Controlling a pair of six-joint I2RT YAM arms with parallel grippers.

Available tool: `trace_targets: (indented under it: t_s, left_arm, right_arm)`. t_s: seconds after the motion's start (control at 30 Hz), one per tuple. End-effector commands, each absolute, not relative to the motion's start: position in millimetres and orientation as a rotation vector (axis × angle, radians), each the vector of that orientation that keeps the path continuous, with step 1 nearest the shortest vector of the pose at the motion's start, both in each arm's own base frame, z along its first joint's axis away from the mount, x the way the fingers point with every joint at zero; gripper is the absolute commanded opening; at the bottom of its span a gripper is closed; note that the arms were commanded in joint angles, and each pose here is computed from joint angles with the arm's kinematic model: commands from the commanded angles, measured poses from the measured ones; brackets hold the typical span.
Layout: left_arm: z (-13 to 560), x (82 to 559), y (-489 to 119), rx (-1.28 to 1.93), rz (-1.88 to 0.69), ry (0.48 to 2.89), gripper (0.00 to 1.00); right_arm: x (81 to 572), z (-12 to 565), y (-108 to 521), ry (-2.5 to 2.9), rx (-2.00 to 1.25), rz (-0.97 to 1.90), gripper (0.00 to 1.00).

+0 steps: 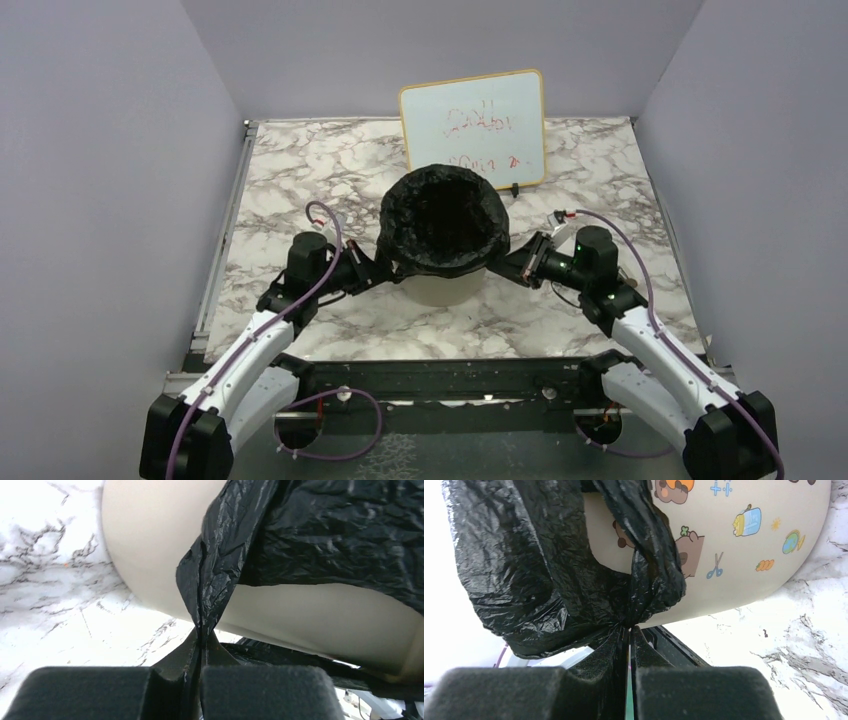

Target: Put the trash bags into the trash bin

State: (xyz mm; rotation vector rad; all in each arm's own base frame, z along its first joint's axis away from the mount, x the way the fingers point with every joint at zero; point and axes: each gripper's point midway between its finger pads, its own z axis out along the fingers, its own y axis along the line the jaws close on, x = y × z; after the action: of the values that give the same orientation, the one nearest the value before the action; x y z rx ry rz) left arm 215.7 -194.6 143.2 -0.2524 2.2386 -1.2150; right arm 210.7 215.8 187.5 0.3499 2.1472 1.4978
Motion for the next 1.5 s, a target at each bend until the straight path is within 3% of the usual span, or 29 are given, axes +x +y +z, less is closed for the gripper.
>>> trace_targets:
  t_s: [0.0,0.17,0.27,0.4,0.47,0.7,0.83,1.13,1.47]
  left_arm:
    - [118,214,-188,-0.264,-1.149,2.261,0.00]
    - [98,213,-181,-0.257,-1.069,2.330,0.00]
    - [94,214,-182,-0.241,-1.052,2.360,0.02]
    - [115,221,-177,-0.234,-1.008,2.316,0.39]
    - [122,222,-169,-0.231,-0.948,2.308,0.45]
    - [138,215,-152,-0.301,-0.868,2.277,0.51]
    - [144,220,-143,-0.323,-0.806,2.251,0.60]
    - [160,245,-153,-0.227,-0.842,2.267,0.71]
    - [146,255,-166,-0.162,-0.960,2.332,0.70]
  right_arm:
    - [208,188,217,2.196,0.282,1.464,0.10]
    - [208,174,213,2.277,0.263,1.382,0.12]
    - [208,177,212,2.286,0.221,1.349,0.23]
    - [219,197,192,2.245,0.225,1.152,0.39]
    - [223,206,178,2.223,0.231,1.043,0.42]
    - [230,225,141,2.141,0.306,0.795,0.43]
    - [252,232,131,2.088,0.363,0.713,0.46]
    - [296,234,170,2.126,0.275,0.848,0.46]
    - [319,199,180,2.248,0.167,0.927,0.47]
